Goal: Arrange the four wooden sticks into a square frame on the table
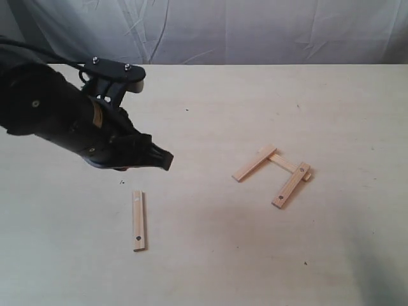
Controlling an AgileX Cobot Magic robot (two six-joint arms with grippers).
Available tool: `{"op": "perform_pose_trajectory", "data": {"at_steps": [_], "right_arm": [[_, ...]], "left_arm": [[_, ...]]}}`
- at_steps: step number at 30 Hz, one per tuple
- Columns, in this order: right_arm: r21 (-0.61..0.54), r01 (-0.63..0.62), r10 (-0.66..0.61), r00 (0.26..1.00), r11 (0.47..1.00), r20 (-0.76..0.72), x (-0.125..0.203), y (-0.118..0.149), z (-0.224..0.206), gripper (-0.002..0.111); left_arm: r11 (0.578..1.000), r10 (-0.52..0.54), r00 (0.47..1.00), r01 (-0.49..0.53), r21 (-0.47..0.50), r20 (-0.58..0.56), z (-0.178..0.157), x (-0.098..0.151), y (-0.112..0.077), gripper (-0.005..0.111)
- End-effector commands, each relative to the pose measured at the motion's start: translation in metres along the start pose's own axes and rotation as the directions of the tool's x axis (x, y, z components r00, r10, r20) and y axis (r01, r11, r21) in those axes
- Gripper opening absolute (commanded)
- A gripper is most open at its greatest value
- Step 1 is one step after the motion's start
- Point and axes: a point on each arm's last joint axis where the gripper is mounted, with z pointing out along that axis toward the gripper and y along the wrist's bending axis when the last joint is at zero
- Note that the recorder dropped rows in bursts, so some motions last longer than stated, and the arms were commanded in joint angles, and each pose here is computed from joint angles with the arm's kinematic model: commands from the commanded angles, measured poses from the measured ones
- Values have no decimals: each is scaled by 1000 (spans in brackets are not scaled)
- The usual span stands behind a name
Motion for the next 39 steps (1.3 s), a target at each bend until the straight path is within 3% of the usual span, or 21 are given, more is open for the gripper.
{"op": "perform_pose_trajectory", "data": {"at_steps": [1,6,15,19,23,28,31,34,39], "right_arm": [[11,6,-7,991,1000,134,-12,-1,-1,0],[14,5,-9,964,1000,264,-24,-1,-4,0],[17,4,-10,932,1000,361,-32,-1,-7,0],[2,-51,47,931,999,363,-32,-2,-7,0],[-22,-104,107,977,994,183,-37,1,-6,-1],[-39,-158,155,985,987,-74,-65,7,2,-1],[-51,-248,227,939,967,-257,-83,13,18,-1],[-45,-347,292,845,937,-448,-94,21,46,-1],[-151,-387,200,727,910,-657,-98,42,98,-1]], "left_arm": [[1000,-3,1000,3,-22,1,5,10,5,0],[998,10,1000,-10,-55,-13,6,20,16,0],[985,-122,992,125,-119,33,-22,54,61,0],[978,-170,982,178,-104,83,-38,64,67,0],[977,-177,977,189,-98,122,-58,70,67,0],[977,-175,972,191,-98,155,-78,78,68,0],[975,-179,972,196,-103,154,-87,84,68,0],[975,-164,974,185,-125,158,-95,89,70,0],[975,-133,969,166,-148,211,-109,90,73,0]]}}
